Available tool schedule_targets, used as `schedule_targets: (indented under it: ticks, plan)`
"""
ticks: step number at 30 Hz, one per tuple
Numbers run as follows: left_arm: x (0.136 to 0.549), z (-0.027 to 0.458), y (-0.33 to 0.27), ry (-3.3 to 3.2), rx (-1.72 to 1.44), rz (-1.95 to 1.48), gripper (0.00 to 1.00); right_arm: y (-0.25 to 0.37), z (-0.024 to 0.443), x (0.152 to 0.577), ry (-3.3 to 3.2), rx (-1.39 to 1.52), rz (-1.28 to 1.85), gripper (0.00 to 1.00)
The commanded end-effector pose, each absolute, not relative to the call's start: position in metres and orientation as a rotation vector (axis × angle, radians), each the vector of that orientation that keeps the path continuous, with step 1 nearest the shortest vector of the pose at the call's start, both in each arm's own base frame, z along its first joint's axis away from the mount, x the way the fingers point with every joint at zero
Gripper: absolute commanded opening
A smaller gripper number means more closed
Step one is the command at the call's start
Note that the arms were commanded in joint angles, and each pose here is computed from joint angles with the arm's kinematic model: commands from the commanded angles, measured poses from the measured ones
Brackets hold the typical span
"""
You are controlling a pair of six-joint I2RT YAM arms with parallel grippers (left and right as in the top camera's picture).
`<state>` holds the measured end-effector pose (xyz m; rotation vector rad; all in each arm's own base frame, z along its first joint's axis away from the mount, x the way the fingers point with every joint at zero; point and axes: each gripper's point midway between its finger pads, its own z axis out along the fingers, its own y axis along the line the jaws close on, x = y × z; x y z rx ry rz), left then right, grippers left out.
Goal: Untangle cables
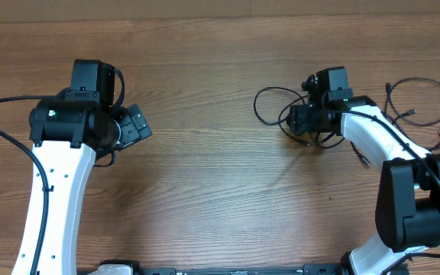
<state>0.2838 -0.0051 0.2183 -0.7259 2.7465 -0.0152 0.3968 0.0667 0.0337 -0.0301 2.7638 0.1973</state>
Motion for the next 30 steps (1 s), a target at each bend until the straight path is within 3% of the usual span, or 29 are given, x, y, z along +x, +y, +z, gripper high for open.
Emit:
schedule_targets:
  ticks: [1, 7, 13, 15, 18, 19, 25, 30]
  plan:
    - [0.284, 0.218, -0.004, 2.75, -0.723, -0.015, 0.99, 0.045, 0.031, 0.401, 2.742, 0.119, 0.048, 0.68]
    - [0.284, 0.218, -0.004, 2.75, -0.723, -0.015, 0.99, 0.048, 0.023, 0.396, 2.749, 0.113, 0.078, 0.57]
    - [0.284, 0.218, -0.006, 2.752, -0.723, -0.025, 0.99, 0.053, 0.007, 0.381, 2.779, 0.103, 0.13, 0.54]
    - [0.284, 0.218, -0.006, 2.753, -0.723, -0.024, 0.99, 0.053, 0.004, 0.378, 2.787, 0.103, 0.129, 0.41]
    - [0.284, 0.218, -0.005, 2.755, -0.723, -0.023, 0.98, 0.062, 0.005, 0.377, 2.793, 0.09, 0.199, 0.07]
    - [0.283, 0.217, -0.005, 2.756, -0.723, -0.022, 0.99, 0.065, 0.006, 0.377, 2.794, 0.085, 0.228, 0.04]
    - [0.283, 0.217, -0.005, 2.755, -0.723, -0.022, 0.99, 0.084, 0.045, 0.393, 2.754, 0.055, 0.375, 0.04]
    - [0.283, 0.217, -0.005, 2.759, -0.724, -0.021, 0.99, 0.058, 0.133, 0.427, 2.616, 0.143, 0.244, 0.04]
